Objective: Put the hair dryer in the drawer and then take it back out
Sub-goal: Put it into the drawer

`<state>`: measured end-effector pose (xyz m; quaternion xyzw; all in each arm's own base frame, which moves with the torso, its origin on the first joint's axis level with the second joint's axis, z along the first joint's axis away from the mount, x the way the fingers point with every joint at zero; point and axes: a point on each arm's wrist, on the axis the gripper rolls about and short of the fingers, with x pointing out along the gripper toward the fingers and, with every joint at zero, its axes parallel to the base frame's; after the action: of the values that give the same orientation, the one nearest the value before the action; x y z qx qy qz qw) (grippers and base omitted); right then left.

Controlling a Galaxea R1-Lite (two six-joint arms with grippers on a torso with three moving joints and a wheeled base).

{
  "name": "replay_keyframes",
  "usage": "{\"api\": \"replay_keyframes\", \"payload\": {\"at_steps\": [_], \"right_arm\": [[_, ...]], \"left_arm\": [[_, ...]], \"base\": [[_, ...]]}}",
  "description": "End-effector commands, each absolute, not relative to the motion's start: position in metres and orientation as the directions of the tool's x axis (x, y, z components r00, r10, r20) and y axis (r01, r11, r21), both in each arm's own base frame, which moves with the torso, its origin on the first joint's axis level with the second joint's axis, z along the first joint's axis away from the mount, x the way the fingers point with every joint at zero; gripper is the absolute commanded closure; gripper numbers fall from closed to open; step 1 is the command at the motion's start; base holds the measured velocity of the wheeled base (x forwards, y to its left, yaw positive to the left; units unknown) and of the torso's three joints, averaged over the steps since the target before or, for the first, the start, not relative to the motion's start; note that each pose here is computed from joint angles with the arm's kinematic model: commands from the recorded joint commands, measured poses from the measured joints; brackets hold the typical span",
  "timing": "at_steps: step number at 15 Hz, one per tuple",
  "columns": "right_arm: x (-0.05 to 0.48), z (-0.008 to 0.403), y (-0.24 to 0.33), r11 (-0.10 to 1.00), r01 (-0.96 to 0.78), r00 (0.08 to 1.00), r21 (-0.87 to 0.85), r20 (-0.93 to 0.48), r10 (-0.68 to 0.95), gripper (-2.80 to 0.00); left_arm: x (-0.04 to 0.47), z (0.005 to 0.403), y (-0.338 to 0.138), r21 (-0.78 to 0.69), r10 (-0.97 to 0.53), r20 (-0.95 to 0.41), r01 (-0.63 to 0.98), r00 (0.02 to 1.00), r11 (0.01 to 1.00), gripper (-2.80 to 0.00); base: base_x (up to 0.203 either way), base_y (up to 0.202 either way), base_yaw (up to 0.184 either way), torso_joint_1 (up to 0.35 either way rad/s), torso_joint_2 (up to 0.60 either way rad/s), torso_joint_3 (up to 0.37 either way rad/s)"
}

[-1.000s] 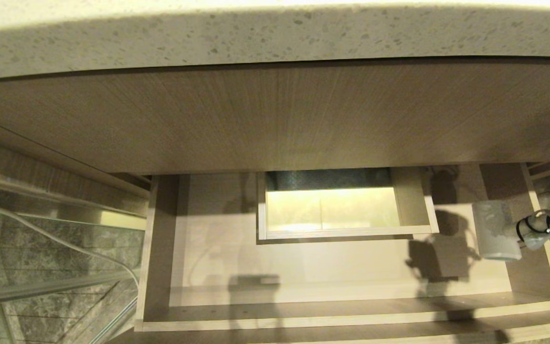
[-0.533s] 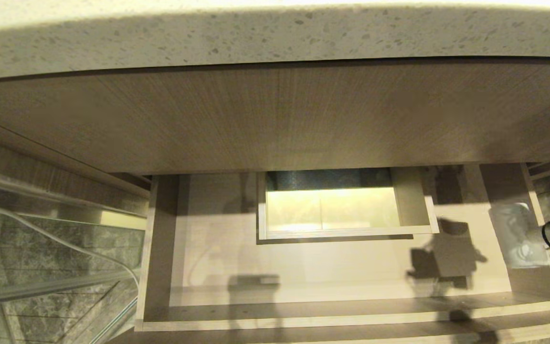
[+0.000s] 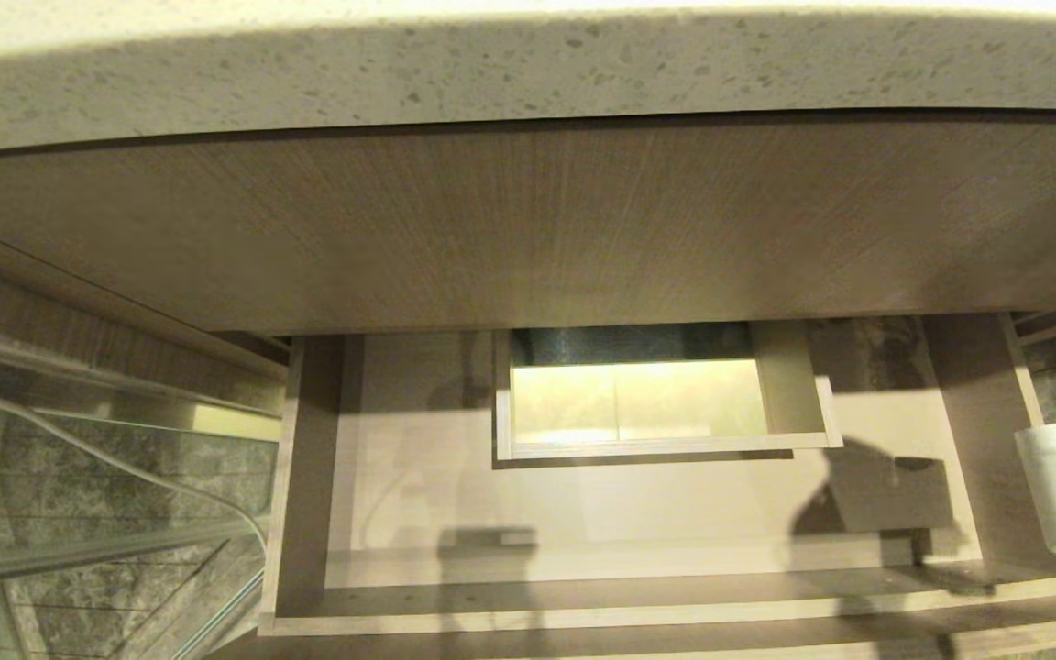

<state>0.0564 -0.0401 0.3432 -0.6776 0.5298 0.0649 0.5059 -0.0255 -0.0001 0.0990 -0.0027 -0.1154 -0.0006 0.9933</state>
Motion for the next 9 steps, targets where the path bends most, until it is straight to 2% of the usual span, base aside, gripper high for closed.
{"api": "replay_keyframes", "payload": {"at_steps": [1, 5, 9], "right_arm": [[0.057, 0.338, -0.042, 0.097, -0.810, 0.382, -0.578, -0.646, -0.661, 0.00], [0.067, 0.331, -0.049, 0.182, -0.802, 0.340, -0.569, -0.685, -0.645, 0.00], [0.074, 0.325, -0.054, 0.199, -0.819, 0.309, -0.538, -0.707, -0.636, 0.00]], "left_arm": [[-0.022, 0.088, 0.000, -0.006, 0.000, 0.192, 0.001, 0.981, 1.000, 0.00], [-0.022, 0.088, 0.000, -0.006, 0.000, 0.192, 0.001, 0.981, 1.000, 0.00], [-0.022, 0.088, 0.000, -0.006, 0.000, 0.192, 0.001, 0.981, 1.000, 0.00]], "base": [[0.000, 0.000, 0.000, 0.000, 0.00, 0.000], [0.000, 0.000, 0.000, 0.000, 0.00, 0.000], [0.000, 0.000, 0.000, 0.000, 0.00, 0.000]]}}
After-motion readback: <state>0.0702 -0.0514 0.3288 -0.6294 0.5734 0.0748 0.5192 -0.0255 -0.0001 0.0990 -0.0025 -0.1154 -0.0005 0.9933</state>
